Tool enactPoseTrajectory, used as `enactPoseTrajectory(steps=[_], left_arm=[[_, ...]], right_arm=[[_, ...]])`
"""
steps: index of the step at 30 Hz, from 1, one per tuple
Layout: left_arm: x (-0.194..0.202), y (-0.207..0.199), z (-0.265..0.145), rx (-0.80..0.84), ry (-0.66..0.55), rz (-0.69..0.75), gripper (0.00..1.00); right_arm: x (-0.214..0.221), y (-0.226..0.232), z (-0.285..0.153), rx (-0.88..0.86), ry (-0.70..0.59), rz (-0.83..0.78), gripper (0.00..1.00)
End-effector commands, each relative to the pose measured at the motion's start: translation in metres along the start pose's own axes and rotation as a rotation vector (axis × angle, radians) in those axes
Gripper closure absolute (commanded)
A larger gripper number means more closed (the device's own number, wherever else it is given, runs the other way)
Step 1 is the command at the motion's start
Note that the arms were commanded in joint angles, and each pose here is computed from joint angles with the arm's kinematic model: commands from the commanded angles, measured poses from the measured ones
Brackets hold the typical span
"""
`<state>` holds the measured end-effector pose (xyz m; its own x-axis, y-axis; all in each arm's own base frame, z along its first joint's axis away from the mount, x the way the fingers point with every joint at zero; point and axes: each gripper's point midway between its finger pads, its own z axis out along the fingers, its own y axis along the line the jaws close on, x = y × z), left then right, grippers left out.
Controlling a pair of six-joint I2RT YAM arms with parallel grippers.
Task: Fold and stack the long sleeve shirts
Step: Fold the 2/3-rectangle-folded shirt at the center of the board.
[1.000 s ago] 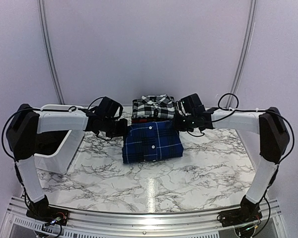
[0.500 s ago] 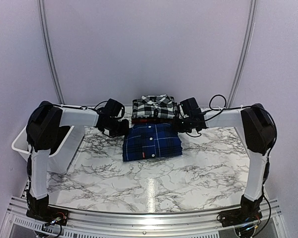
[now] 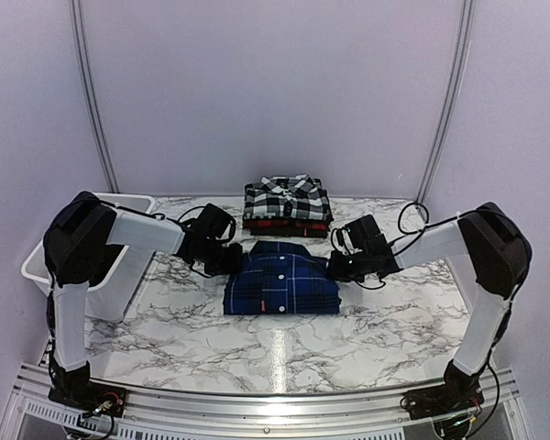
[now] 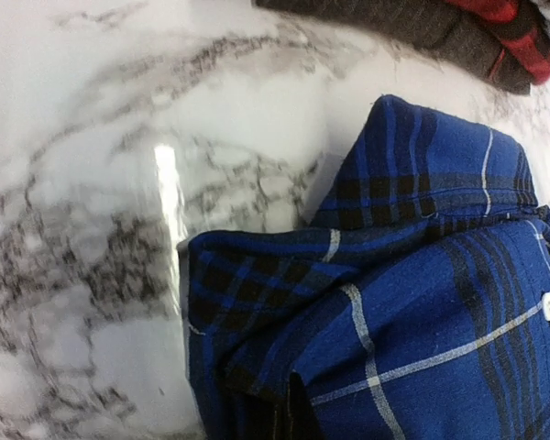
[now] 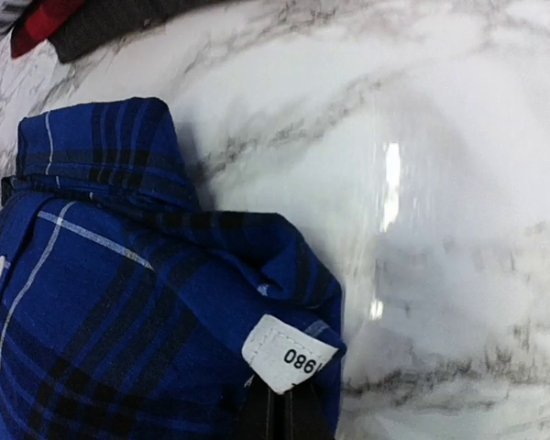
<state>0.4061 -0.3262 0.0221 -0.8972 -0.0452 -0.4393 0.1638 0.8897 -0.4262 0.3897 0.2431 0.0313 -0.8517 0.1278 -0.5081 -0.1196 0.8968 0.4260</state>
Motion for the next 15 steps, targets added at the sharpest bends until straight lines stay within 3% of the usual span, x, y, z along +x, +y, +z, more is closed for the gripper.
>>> enactPoseTrajectory(steps=[1, 8, 15], left_arm=[[0.035, 0.001, -0.026, -0.028, 0.044, -0.002, 1.00], [0.003, -0.017, -0.073, -0.011, -0.066, 0.040, 1.00], [-0.023, -0.026, -0.076, 0.001, -0.098, 0.055, 1.00]], right_arm=[[0.014, 0.014, -0.033, -0.036, -0.008, 0.019, 1.00], [-0.031, 0.030, -0.078, -0.014, -0.104, -0.029, 1.00], [-0.070, 0.031, -0.078, 0.012, -0.165, -0.057, 1.00]])
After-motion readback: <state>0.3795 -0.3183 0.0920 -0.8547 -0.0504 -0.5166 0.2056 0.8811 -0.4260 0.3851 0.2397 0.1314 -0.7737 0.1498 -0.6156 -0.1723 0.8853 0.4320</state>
